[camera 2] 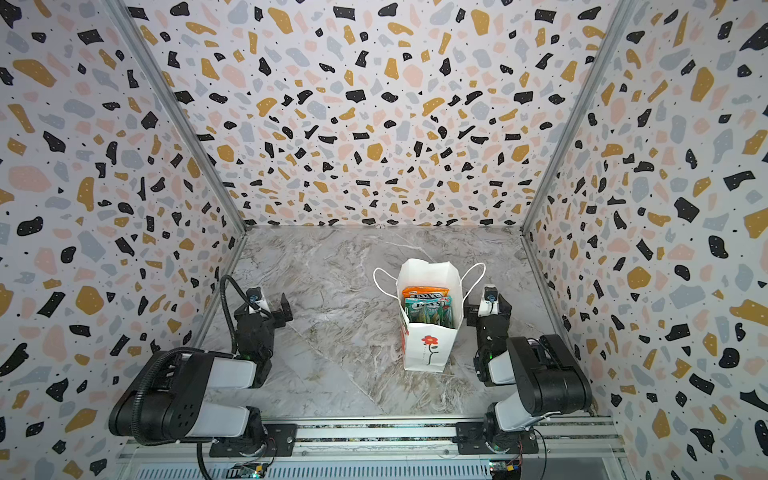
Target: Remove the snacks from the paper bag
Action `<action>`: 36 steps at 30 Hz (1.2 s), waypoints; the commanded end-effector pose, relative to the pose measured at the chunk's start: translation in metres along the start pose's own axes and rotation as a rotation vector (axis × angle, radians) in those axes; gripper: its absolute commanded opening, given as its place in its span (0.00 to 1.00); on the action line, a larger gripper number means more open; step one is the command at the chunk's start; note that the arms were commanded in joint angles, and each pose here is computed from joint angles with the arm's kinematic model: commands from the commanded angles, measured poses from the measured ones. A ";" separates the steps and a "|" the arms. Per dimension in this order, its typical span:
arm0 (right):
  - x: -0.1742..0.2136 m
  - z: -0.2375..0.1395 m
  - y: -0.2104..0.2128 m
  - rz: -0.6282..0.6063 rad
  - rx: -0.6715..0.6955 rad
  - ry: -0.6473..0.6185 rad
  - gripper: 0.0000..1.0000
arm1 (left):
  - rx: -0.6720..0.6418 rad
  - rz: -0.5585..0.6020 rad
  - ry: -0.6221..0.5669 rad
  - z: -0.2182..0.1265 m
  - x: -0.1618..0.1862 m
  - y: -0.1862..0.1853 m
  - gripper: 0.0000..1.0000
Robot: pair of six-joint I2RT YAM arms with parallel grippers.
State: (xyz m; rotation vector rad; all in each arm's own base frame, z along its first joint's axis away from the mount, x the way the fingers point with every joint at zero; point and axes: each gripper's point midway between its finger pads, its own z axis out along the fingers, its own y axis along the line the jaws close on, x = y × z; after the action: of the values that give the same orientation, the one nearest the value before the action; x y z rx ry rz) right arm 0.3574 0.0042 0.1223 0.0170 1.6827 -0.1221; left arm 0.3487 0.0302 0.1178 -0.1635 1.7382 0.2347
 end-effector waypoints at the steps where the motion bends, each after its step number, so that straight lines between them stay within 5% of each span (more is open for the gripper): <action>1: -0.011 0.003 0.000 0.002 0.006 -0.033 0.99 | -0.013 -0.024 -0.056 0.002 -0.017 0.003 1.00; 25: -0.020 -0.007 -0.008 0.035 0.030 -0.071 0.99 | -0.034 -0.031 -0.049 0.003 -0.025 0.006 1.00; 32: -0.031 -0.015 -0.016 0.035 0.078 -0.071 0.99 | -0.140 -0.175 0.045 0.005 -0.045 0.022 1.00; 36: -0.034 -0.018 -0.026 0.125 0.135 -0.001 0.99 | 0.012 -0.366 0.084 0.006 -0.077 -0.005 1.00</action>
State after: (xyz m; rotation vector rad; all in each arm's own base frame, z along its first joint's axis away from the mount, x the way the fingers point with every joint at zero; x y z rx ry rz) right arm 0.3422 -0.0090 0.1689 0.1216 1.5830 -0.1407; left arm 0.3666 0.0381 0.1871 -0.3954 1.7073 0.1227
